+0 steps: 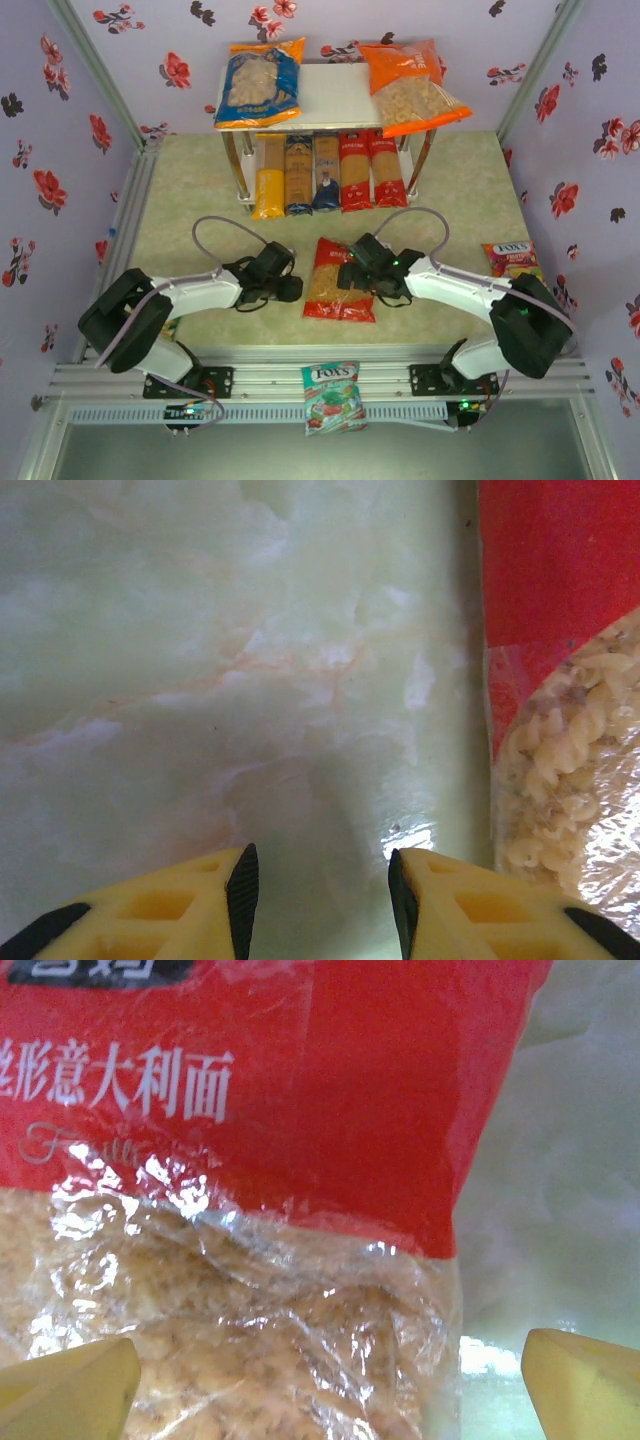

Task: Place and organize the pasta boxes and bags onto the shelf

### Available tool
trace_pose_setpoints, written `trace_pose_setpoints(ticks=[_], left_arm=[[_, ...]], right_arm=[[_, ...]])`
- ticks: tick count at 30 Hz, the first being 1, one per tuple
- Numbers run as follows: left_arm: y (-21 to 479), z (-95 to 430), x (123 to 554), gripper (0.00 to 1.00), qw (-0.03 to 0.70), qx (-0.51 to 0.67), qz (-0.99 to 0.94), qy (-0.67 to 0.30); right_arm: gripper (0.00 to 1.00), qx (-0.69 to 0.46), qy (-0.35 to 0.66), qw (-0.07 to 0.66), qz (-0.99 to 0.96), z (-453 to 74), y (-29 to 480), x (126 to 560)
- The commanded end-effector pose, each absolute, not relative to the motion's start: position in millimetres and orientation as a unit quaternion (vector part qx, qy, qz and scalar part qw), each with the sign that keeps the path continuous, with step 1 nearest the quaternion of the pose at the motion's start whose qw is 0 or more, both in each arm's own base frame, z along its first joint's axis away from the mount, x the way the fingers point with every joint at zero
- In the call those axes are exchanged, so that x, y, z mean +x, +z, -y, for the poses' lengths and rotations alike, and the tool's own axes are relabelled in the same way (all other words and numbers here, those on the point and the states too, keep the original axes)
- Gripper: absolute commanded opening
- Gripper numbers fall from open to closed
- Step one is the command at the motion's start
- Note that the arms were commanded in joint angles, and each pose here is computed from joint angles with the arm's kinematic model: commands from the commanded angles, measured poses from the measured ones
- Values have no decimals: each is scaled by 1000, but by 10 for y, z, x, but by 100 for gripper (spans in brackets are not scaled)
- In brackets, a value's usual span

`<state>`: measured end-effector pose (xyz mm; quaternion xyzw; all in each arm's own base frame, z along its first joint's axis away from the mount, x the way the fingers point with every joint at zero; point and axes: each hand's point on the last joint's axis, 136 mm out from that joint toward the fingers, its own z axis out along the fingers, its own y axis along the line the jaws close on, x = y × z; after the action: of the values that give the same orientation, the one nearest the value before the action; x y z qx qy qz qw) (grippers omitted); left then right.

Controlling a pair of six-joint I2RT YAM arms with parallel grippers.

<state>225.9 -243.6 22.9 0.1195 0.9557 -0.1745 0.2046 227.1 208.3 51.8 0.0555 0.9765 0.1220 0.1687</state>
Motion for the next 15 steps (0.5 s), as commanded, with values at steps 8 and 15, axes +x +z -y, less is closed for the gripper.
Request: trace_pose_setpoints(ticks=[8, 15], left_arm=[[224, 2734, 2199, 40, 179, 134, -953, -204], [259, 2837, 2182, 40, 172, 143, -951, -211]], right_arm=[[98, 38, 162, 179, -970, -2307, 513, 2572], [98, 30, 182, 197, -963, -2438, 599, 2776]])
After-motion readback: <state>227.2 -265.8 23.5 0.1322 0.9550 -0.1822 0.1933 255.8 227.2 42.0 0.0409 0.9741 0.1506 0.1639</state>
